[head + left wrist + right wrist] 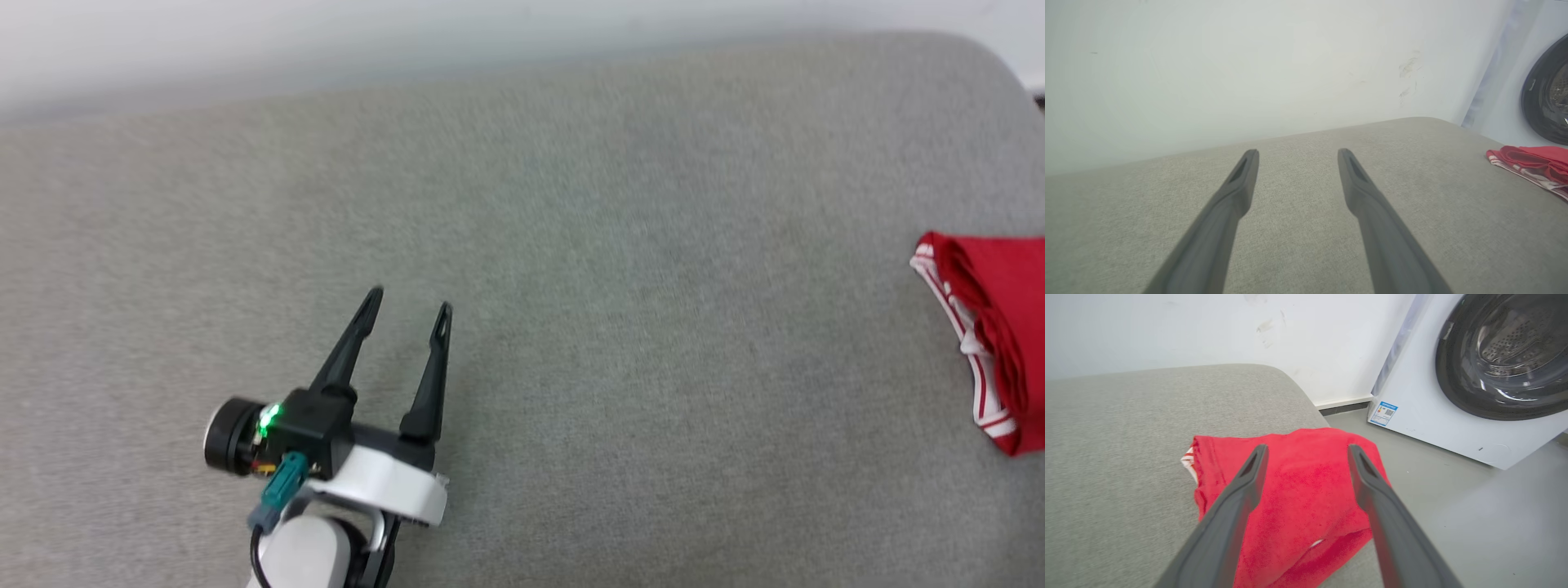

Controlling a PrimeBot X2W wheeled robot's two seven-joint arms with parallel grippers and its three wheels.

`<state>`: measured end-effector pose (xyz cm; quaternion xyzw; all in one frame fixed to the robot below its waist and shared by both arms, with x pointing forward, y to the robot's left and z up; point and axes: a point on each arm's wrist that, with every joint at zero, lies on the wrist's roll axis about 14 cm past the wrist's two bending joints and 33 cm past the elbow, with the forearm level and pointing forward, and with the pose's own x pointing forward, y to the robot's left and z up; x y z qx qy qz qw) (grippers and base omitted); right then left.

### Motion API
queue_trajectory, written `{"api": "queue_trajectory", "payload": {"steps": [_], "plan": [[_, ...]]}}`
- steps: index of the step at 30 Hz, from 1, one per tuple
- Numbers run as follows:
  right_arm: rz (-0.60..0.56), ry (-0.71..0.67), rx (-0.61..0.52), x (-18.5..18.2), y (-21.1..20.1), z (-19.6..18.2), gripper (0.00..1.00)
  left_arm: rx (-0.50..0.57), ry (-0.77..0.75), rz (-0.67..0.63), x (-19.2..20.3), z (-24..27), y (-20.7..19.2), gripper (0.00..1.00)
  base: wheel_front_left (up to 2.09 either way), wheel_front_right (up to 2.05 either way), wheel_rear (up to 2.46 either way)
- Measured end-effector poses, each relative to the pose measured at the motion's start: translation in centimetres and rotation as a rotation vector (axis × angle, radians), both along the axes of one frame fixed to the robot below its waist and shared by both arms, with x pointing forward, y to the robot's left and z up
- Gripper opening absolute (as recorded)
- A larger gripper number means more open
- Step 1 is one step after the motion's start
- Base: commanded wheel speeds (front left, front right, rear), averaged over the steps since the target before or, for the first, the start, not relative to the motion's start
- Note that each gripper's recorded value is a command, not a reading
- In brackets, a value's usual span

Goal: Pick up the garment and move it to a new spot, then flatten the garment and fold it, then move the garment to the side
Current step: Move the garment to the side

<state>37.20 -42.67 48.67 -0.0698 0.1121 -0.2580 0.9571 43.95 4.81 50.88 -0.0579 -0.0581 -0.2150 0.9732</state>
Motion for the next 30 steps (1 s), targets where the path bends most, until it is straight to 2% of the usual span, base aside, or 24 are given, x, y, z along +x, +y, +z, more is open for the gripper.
{"api": "queue_trajectory", "payload": {"steps": [20, 30], "plan": [[0.436, -0.215, 0.166, -1.4, 18.4, 3.0, 1.00, 0.003, 0.035, 0.273, -7.5, 0.6, 8.9, 1.00, 0.00, 0.00, 0.00], [0.546, -0.246, 0.177, -3.2, 22.5, 4.5, 1.00, 0.013, 0.045, 0.373, -9.8, 0.1, 12.0, 1.00, 0.00, 0.00, 0.00]]}}
